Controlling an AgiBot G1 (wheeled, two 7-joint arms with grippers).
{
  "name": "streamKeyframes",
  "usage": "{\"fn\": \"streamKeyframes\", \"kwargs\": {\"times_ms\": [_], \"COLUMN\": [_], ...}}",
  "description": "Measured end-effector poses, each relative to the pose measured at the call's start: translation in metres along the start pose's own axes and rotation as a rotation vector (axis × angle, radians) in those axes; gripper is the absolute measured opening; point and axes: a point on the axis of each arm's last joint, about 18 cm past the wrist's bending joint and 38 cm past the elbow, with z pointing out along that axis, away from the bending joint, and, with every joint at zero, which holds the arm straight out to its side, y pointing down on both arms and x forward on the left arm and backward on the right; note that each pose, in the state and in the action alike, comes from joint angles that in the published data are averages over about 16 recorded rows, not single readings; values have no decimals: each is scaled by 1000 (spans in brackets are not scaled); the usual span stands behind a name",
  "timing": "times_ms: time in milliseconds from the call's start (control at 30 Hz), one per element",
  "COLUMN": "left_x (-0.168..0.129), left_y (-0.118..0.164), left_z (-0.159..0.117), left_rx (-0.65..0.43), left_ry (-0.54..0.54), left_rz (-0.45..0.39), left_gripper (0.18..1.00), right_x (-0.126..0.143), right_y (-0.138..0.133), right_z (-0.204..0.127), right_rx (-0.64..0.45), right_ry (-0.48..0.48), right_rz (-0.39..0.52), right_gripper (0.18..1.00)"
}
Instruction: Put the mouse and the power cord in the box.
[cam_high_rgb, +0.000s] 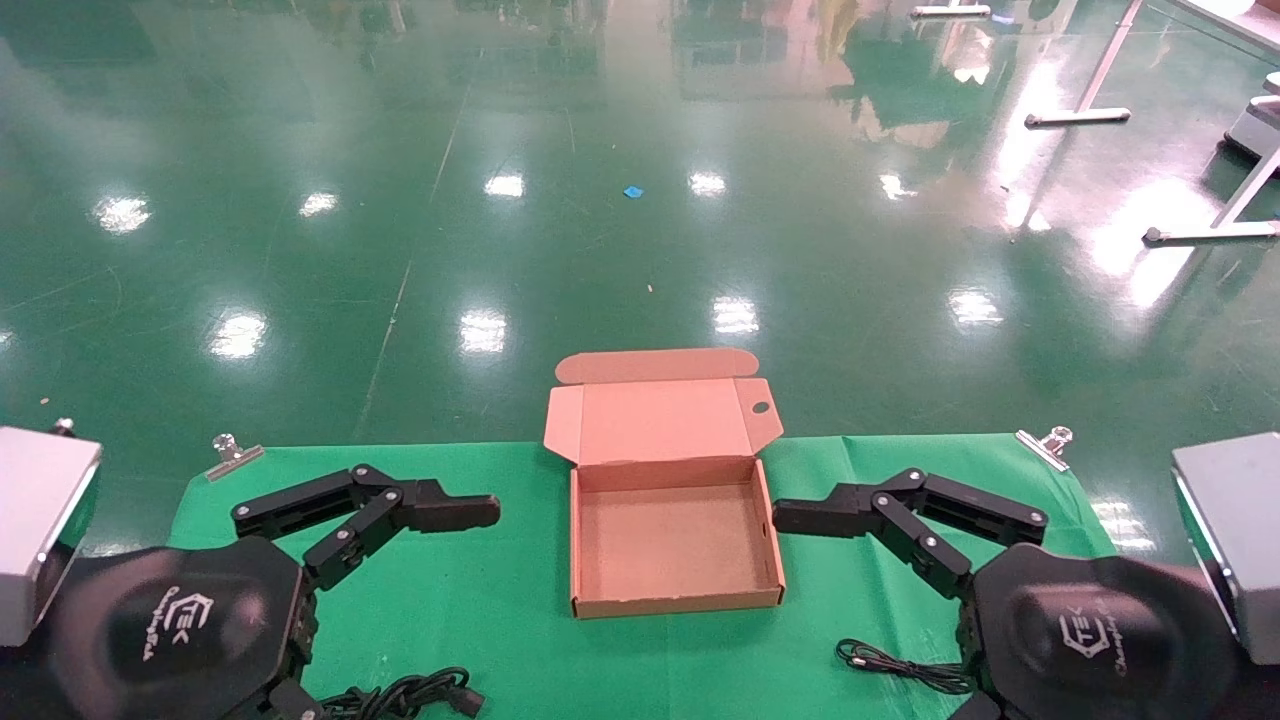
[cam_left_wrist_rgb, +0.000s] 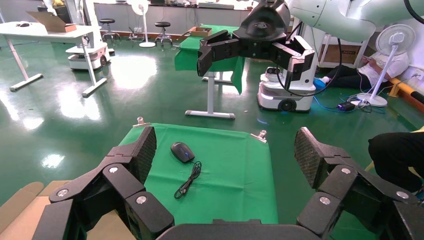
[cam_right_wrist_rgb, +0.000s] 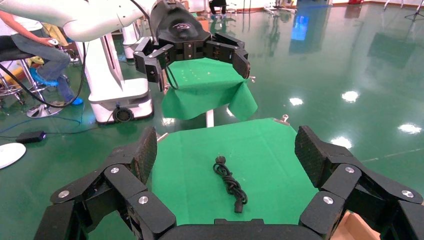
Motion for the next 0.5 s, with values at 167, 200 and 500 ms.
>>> {"fn": "streamKeyframes", "kwargs": {"times_ms": [167, 200, 500], "left_x": [0, 0, 0], "left_y": [0, 0, 0], "left_z": [0, 0, 0], "left_rx": [0, 0, 0], "left_ry": [0, 0, 0], "left_rz": [0, 0, 0], "left_gripper": [1000, 1000, 1000], "right_x": [0, 0, 0], "right_y": [0, 0, 0], "right_z": [0, 0, 0], "right_rx": [0, 0, 0], "right_ry": [0, 0, 0], "right_rz": [0, 0, 0], "right_gripper": [1001, 1001, 1001]}}
